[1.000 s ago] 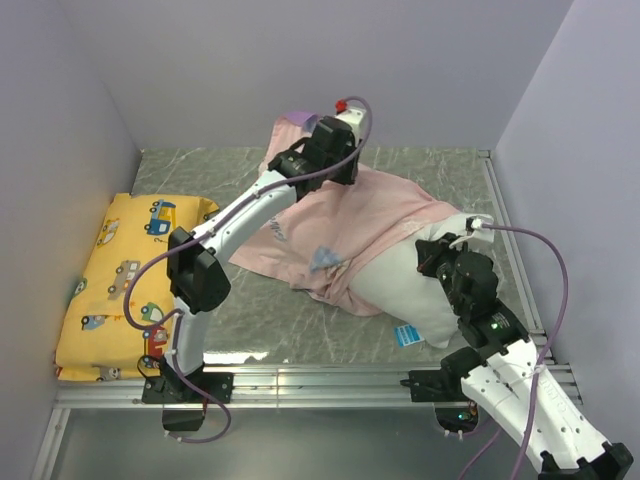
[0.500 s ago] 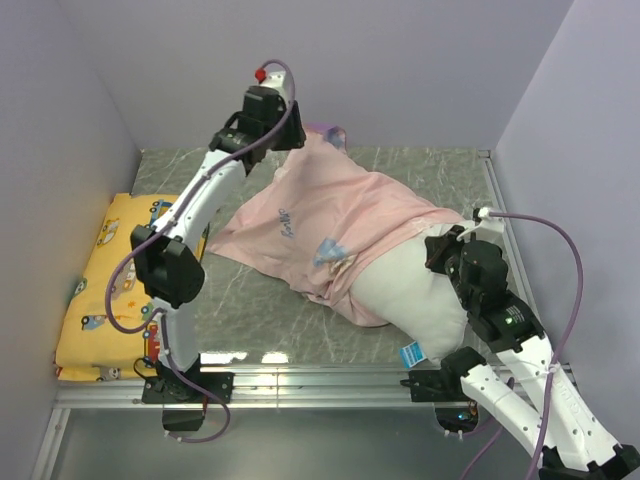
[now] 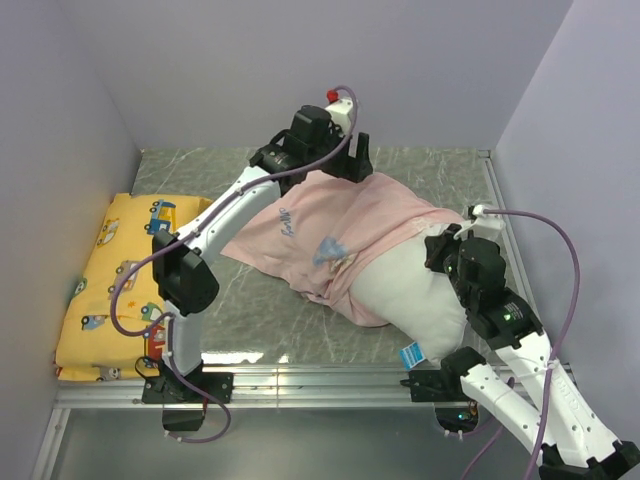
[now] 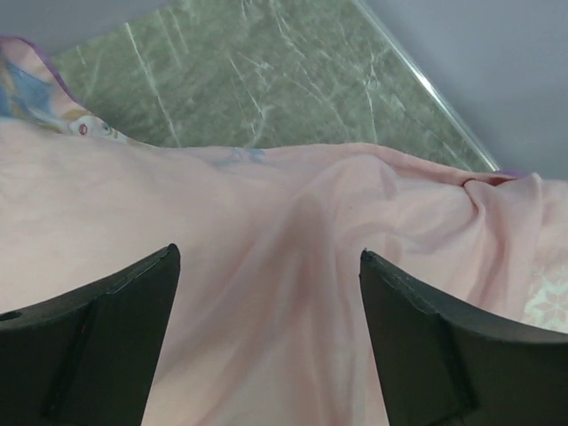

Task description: Remove the pillowcase from the pillow

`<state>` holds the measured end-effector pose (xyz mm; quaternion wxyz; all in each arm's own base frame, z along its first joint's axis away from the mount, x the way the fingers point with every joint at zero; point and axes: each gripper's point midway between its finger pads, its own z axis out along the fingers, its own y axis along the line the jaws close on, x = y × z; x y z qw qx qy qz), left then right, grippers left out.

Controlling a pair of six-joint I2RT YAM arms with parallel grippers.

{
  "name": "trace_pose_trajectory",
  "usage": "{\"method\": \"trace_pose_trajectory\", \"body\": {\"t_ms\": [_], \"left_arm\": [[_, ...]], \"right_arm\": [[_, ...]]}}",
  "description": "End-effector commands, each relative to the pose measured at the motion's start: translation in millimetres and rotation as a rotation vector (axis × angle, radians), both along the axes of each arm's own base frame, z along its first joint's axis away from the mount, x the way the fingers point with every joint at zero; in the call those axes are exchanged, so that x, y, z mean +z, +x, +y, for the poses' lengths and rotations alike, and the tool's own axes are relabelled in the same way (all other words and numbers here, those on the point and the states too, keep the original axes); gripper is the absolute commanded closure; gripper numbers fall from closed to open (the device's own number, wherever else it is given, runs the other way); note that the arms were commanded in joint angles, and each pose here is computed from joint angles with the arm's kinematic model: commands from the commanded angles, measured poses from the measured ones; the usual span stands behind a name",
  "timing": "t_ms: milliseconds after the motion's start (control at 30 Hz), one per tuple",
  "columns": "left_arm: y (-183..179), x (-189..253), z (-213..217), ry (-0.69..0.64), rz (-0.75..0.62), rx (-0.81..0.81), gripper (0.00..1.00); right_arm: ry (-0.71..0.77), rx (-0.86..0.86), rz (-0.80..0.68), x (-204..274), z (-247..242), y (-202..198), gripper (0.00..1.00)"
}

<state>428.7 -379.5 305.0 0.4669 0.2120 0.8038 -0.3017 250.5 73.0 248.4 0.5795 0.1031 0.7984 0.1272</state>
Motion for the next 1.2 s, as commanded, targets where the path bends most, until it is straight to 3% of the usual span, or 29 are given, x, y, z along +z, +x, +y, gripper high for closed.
{"method": "trace_pose_trajectory", "body": {"t_ms": [0,200,433,467,500,633,700,833,967,1167], "left_arm": [[1,0,-13,0.031,-0.051,-0.061,0.12],[3,-24,-28,0.102,-0.077,-0.073,0.11],[-7,-44,-51,0.095,-0.079,-0.148,0.14],[-6,-49,-52,0.097,-0.074,-0.149,0.23],[-2,-52,-50,0.104,-0.073,-0.123,0.41],[19,-63,-33,0.173,-0.081,0.011,1.0],[34,-60,-16,0.183,-0.084,0.103,1.0],[78,-38,60,0.151,-0.06,0.389,1.0],[119,-12,182,0.09,-0.026,0.752,1.0],[137,-17,300,0.033,0.034,1.044,1.0]], "right_arm": [[0.049,0.038,-0.145,49,9,6,1.0],[0.052,0.051,-0.128,39,13,7,1.0],[0.044,0.049,-0.106,29,15,11,1.0],[0.041,0.046,-0.105,28,14,11,1.0],[0.042,0.046,-0.103,28,15,11,1.0],[0.036,0.032,-0.107,34,11,9,1.0],[0.031,0.016,-0.11,39,6,6,1.0],[0.018,-0.032,-0.106,46,-6,0,1.0],[0.025,-0.085,-0.13,63,-21,-10,1.0],[0.001,-0.254,-0.119,78,-55,-22,1.0]]}}
